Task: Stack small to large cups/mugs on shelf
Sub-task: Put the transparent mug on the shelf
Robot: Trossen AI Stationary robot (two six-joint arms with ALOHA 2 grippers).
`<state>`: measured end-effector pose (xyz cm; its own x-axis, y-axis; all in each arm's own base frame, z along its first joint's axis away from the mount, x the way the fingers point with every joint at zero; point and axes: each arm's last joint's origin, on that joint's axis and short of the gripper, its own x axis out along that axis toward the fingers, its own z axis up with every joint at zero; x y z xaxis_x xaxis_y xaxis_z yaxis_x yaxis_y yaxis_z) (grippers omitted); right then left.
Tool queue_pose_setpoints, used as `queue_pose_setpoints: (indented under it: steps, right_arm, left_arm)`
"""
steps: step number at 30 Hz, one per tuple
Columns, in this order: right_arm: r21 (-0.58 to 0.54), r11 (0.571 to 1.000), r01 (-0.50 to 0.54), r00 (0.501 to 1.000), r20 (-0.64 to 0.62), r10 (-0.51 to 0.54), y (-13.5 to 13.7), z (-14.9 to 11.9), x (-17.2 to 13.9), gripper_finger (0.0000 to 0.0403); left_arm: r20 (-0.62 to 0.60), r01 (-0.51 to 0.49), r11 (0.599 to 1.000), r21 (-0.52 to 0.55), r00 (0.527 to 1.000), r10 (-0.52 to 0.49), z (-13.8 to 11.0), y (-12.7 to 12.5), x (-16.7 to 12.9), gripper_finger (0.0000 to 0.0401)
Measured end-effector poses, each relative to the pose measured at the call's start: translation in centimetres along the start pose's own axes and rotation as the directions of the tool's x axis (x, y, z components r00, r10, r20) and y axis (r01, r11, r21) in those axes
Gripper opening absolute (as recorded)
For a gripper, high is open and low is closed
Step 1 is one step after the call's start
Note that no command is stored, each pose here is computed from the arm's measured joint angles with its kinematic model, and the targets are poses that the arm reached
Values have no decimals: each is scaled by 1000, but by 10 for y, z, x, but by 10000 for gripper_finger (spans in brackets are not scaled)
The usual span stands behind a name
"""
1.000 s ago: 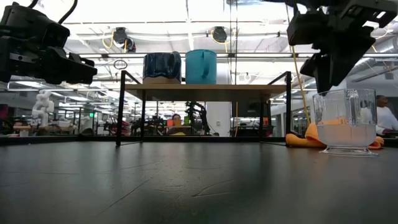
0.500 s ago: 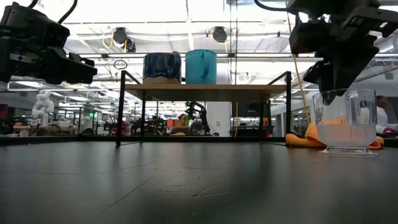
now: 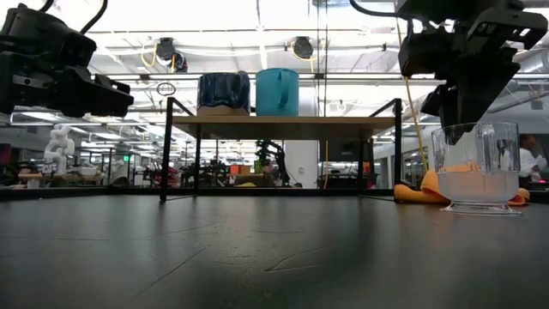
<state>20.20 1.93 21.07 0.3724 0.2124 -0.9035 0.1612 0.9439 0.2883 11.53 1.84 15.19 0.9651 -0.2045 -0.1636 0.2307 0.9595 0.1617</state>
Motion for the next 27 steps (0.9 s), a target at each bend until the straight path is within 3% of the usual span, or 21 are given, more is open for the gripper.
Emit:
queue_pose_setpoints:
  steps: [17, 27]
  right_arm:
    - [41, 999, 7, 1000, -20, -6, -1, -2, 0, 174]
    - [55, 998, 0, 996, -88, 5, 2, 0, 15, 174]
  left_arm:
    - [-11, 3, 1000, -5, 1000, -3, -1, 0, 0, 31]
    - [-13, 3, 1000, 1, 1000, -3, -1, 0, 0, 31]
